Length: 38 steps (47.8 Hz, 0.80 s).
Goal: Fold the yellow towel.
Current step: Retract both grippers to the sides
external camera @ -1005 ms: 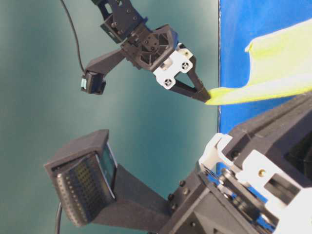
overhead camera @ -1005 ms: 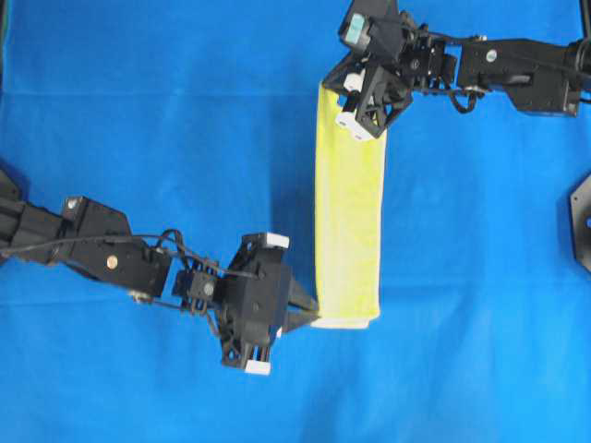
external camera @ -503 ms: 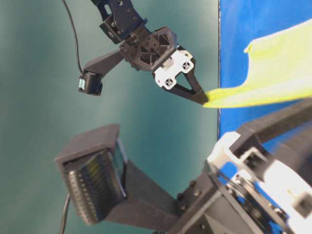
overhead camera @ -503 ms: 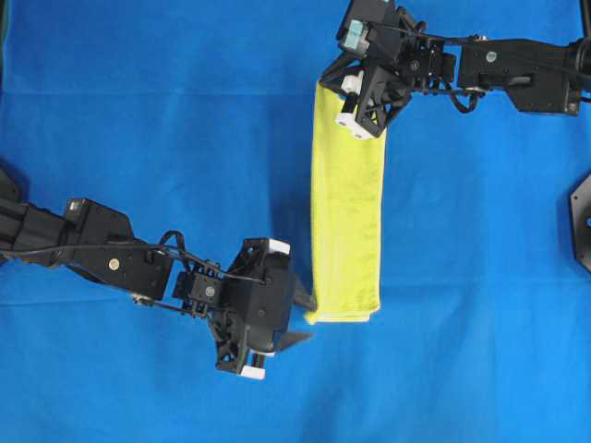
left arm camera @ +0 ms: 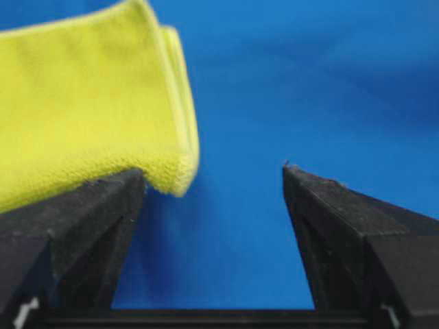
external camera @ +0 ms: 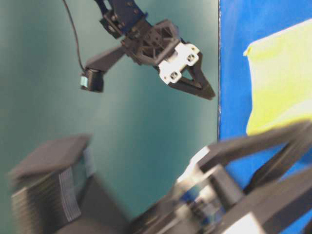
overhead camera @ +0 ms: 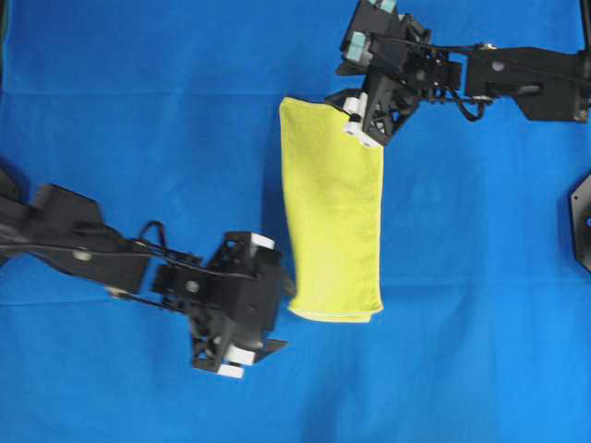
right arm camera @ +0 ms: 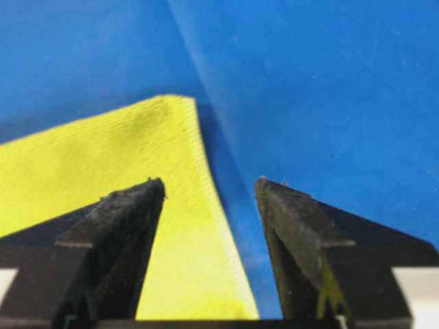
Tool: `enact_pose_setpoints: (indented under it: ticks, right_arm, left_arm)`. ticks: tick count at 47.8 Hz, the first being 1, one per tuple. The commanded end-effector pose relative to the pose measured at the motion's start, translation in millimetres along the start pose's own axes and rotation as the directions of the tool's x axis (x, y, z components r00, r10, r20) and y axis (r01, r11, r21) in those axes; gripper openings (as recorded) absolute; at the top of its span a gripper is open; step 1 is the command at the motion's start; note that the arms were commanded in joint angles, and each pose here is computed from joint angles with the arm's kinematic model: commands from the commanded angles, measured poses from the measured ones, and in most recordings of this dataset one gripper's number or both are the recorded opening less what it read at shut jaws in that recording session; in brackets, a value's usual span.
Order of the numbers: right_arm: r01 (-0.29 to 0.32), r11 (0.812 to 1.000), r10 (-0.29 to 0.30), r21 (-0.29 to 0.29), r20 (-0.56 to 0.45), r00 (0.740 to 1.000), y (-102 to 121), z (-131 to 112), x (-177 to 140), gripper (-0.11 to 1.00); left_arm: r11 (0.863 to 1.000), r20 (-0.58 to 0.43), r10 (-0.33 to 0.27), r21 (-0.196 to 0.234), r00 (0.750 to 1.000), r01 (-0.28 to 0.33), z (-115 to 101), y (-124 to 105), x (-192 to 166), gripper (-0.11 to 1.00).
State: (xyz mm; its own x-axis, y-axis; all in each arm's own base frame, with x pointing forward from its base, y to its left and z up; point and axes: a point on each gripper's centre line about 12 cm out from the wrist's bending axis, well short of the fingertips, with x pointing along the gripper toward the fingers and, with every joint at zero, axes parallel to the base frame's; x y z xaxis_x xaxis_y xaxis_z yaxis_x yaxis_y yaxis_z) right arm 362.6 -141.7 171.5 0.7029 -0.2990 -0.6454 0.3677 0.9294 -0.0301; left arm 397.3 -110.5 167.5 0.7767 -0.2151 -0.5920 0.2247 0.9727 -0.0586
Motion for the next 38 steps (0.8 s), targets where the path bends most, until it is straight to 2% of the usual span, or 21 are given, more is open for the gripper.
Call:
enact_pose_setpoints:
  ticks: [1,6,14,20,31,38]
  right_arm:
    - [-0.013,1.000,0.013,-0.016,0.054,0.998,10,16,-25,0.60]
    - [-0.037,0.999,0.039,-0.037,0.070,0.997,25,16,-47,0.60]
    - [-0.104,0.992,0.112,-0.068,0.126,0.986,51,13,-92,0.60]
    - [-0.146,0.986,0.157,-0.076,0.175,0.972,59,3,-120,0.60]
    - [-0.204,0.978,0.209,-0.049,0.314,0.926,54,-18,-165,0.60]
    - [-0.230,0.971,0.234,-0.057,0.377,0.896,51,-35,-180,0.60]
  left_arm:
    - [1.000,0.048,-0.010,0.001,0.999,0.010,21,-4,-29,0.75]
    - [1.000,0.093,-0.014,0.015,0.996,0.013,26,-4,-58,0.74]
    - [1.000,0.192,-0.013,0.025,0.981,0.008,35,-2,-104,0.74]
    - [0.999,0.262,0.006,0.031,0.965,-0.014,34,7,-132,0.74]
    - [0.994,0.427,0.088,0.014,0.900,-0.104,12,32,-181,0.74]
    - [0.986,0.490,0.157,-0.029,0.857,-0.165,-13,48,-205,0.74]
